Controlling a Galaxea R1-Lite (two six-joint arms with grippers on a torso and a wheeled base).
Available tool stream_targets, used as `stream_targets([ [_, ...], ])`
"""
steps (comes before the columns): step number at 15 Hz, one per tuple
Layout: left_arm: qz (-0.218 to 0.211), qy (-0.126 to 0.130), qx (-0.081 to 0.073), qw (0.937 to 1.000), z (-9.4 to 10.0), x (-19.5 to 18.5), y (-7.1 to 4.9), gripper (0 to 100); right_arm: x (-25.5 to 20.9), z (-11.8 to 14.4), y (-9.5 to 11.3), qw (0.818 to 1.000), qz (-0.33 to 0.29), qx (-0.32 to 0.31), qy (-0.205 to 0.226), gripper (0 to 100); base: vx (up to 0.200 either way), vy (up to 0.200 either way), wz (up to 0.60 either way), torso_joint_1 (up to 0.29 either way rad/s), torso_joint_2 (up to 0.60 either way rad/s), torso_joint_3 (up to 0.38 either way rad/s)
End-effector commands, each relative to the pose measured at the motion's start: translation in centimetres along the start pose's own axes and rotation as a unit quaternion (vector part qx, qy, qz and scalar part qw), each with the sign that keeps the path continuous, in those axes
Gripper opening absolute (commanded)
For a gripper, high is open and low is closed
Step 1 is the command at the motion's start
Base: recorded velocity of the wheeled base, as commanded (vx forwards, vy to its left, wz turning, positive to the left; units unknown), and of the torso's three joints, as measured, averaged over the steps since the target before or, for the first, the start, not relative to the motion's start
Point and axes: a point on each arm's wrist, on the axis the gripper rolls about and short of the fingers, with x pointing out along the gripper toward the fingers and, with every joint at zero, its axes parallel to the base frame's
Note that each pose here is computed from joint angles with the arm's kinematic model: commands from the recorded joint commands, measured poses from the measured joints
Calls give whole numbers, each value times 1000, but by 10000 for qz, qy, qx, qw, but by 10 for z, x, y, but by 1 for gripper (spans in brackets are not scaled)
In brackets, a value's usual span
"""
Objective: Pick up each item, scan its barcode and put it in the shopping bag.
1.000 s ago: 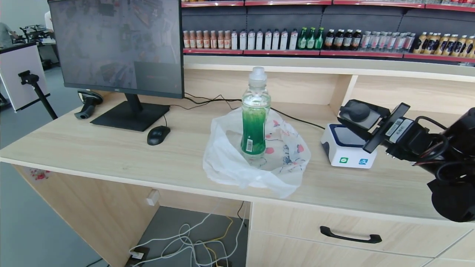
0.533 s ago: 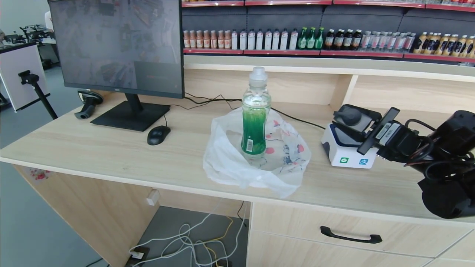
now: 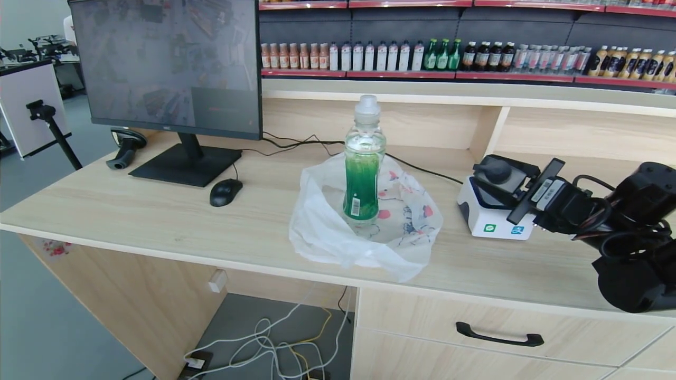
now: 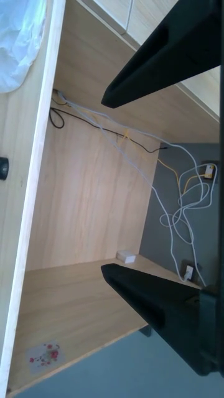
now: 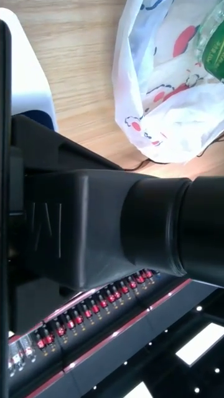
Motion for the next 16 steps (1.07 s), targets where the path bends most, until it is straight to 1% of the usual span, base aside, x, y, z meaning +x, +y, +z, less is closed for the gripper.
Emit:
stream_targets([
  [1,1,-4,-1,10000,0,0,0,100,0,2,-2,10000,-24,11,-20,0,0,0,0,0,0,0],
  [3,1,11,-1,10000,0,0,0,100,1,11,-10,9997,-116,187,-135,0,0,0,0,0,0,0],
  [6,1,27,-1,10000,-1,0,0,100,-2,32,-32,9980,-389,398,-313,0,0,0,0,0,0,0],
  [8,1,27,-1,10000,-1,0,0,100,-7,43,-42,9947,-747,684,-168,0,0,0,0,0,0,0],
  [9,-7,27,-1,10000,-1,0,0,100,-9,49,-49,9926,-905,793,-163,0,0,0,0,0,0,0],
  [10,1,27,-1,10000,-1,0,0,100,-11,53,-52,9889,-1080,1017,-100,0,0,0,0,0,0,0],
  [11,-7,34,6,10000,-1,0,0,100,-12,54,-55,9835,-1290,1267,-2,0,0,0,0,0,0,0],
  [13,-7,34,6,10000,-1,0,0,100,-14,58,-61,9734,-1570,1670,43,0,0,0,0,0,0,0],
  [16,-7,34,-1,10000,-1,0,0,100,-16,58,-62,9593,-1820,2154,123,0,0,0,0,0,0,0],
])
